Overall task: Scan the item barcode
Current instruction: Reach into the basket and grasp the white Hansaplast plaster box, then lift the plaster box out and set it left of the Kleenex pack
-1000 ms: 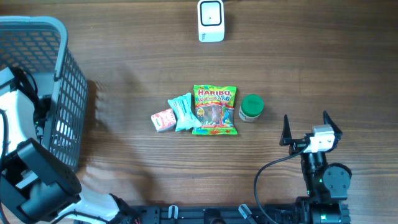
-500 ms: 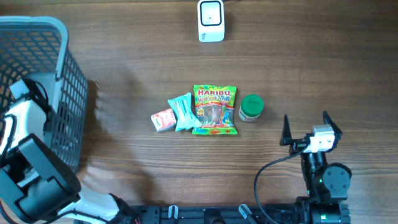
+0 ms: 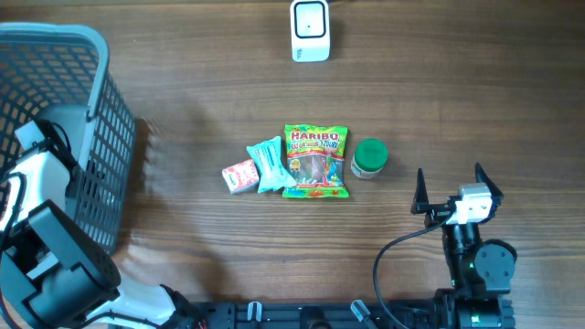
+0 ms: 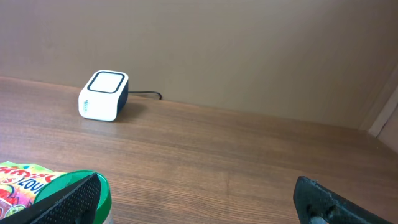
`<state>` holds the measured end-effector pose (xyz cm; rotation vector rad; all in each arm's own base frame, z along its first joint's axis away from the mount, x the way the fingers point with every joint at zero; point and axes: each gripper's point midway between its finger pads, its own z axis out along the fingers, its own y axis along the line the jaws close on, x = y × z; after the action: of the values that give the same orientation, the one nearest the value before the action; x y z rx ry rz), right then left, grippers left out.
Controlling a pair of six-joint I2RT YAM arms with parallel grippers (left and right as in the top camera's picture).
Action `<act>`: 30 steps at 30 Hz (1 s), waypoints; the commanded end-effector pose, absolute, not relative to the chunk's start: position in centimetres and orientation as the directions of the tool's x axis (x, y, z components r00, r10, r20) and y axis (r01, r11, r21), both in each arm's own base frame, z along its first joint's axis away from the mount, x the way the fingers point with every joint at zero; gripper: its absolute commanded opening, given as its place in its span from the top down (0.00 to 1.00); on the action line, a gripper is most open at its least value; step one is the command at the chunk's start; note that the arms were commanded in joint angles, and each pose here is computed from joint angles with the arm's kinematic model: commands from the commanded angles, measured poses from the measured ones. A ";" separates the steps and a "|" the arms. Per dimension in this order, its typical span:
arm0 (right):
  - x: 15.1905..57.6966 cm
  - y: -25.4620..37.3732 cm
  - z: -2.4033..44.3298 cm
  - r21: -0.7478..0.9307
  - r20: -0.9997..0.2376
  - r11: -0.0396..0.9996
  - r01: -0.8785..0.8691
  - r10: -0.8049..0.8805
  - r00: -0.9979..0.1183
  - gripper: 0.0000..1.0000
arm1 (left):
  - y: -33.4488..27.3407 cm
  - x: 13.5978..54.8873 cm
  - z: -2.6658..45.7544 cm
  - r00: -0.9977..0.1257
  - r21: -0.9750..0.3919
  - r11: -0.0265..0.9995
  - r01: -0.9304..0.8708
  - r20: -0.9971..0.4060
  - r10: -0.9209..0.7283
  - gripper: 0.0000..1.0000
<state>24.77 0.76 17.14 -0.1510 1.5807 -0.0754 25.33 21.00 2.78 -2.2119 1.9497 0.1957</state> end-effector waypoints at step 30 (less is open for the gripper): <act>24.7 0.9 17.3 -0.156 -0.988 0.986 -0.059 -0.156 -0.001 0.00 | 0.6 32.8 32.4 -0.395 -0.474 0.632 -0.613 -0.509 -0.765 0.79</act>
<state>24.76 0.76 17.14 -0.1510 1.5807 -0.0754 32.40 1.72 36.48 -1.1172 1.9680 -0.5468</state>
